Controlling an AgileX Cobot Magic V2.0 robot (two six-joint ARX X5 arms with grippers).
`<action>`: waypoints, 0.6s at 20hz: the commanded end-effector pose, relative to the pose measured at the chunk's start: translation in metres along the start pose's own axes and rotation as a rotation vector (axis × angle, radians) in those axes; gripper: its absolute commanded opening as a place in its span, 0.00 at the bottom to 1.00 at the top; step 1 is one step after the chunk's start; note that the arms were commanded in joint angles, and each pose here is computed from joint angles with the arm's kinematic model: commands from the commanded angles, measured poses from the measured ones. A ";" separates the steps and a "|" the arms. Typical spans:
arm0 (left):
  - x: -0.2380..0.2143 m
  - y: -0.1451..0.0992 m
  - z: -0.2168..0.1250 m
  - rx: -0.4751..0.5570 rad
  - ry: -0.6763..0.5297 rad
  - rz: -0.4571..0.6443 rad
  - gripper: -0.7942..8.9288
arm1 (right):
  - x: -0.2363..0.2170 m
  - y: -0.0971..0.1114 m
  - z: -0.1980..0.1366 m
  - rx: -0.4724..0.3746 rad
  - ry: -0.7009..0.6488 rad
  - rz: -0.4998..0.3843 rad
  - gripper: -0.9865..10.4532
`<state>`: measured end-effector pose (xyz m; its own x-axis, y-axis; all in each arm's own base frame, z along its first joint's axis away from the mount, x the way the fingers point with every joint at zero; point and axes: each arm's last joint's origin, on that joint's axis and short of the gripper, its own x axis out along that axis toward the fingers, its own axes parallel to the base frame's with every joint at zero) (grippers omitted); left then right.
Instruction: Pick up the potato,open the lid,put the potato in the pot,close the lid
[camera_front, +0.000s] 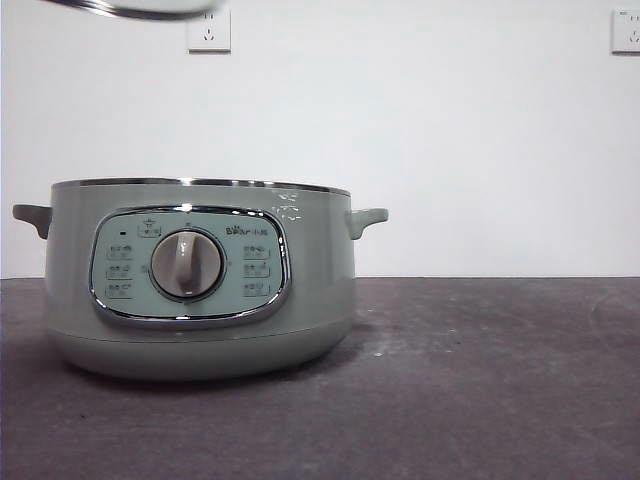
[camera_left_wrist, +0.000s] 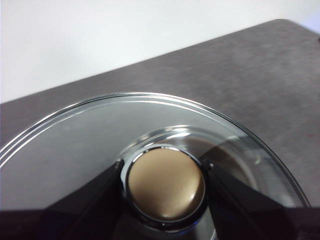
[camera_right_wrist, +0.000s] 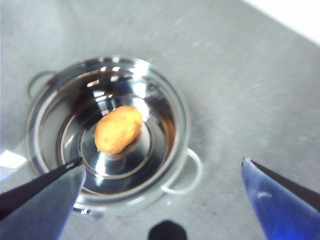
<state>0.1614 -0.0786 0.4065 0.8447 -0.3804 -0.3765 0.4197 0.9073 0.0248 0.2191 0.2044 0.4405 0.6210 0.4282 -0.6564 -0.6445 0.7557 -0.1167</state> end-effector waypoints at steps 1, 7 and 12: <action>0.024 -0.003 0.012 -0.027 -0.051 -0.068 0.07 | -0.020 -0.002 -0.004 0.009 -0.013 -0.019 0.55; 0.097 -0.012 0.005 -0.088 0.037 -0.136 0.07 | -0.057 -0.008 -0.016 0.036 -0.030 -0.036 0.55; 0.135 -0.022 -0.008 -0.107 0.107 -0.150 0.07 | -0.062 -0.013 -0.021 0.053 0.003 -0.110 0.55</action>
<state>0.2635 -0.1477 0.3349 0.7002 -0.4781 -0.5302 0.4937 0.8607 -0.1242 0.1792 0.1572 0.4669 0.6812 0.3437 -0.6464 -0.5591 0.8143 -0.1561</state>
